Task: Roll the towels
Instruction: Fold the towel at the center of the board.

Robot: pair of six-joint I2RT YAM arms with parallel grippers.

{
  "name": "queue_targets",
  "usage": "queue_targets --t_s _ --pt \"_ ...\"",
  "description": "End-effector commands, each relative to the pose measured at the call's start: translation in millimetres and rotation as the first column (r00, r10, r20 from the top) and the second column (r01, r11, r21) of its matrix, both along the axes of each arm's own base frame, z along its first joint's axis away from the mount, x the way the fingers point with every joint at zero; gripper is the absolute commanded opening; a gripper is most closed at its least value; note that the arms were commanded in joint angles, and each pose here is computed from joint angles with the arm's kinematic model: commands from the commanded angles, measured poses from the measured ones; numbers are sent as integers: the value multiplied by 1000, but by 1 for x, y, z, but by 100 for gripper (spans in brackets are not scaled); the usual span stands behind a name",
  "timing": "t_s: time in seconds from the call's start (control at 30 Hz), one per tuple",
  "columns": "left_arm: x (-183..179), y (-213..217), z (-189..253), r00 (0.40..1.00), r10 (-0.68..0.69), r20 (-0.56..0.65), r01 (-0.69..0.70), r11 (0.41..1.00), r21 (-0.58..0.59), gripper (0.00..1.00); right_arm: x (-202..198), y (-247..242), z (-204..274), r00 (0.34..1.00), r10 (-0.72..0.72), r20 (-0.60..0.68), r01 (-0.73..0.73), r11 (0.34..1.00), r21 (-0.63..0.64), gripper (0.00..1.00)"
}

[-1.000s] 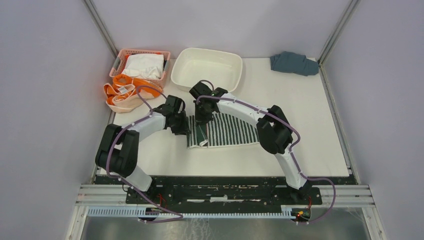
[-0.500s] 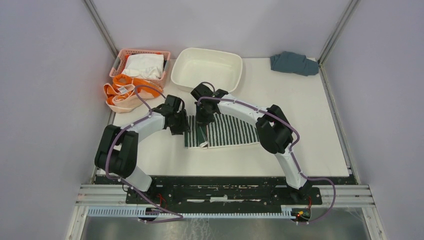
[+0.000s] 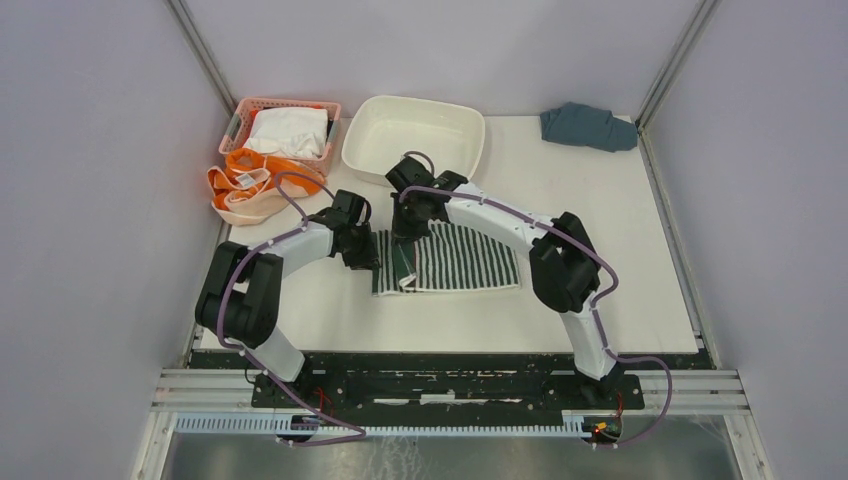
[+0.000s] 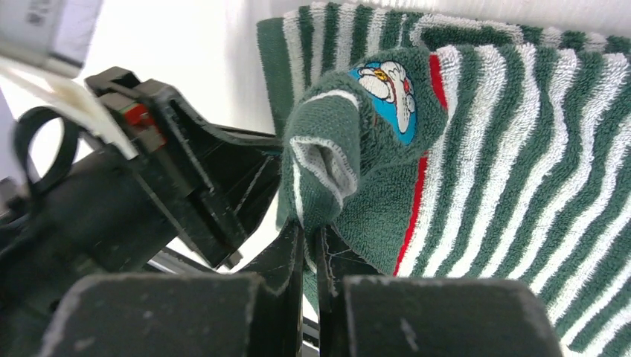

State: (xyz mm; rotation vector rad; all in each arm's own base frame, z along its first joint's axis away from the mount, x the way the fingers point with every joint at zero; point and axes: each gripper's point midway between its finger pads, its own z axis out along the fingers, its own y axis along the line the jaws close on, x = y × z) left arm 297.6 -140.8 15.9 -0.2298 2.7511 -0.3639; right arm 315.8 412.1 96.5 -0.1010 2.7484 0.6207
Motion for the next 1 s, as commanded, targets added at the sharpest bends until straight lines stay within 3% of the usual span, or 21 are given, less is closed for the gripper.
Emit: queue_targets --t_s 0.0,0.57,0.7,0.97 --pt "2 -5 -2 1000 -23 0 23 1000 -6 27 10 10 51 996 -26 81 17 994 107 7" --pt "2 -3 -1 1000 -22 6 22 1000 8 27 10 36 -20 999 -12 -35 17 991 136 13" --pt "2 6 3 1000 -2 21 1 999 49 30 6 36 -21 999 11 -44 -5 990 139 26" --pt "5 30 28 994 49 97 -61 989 132 37 -5 8 30 994 97 55 -104 986 130 52"
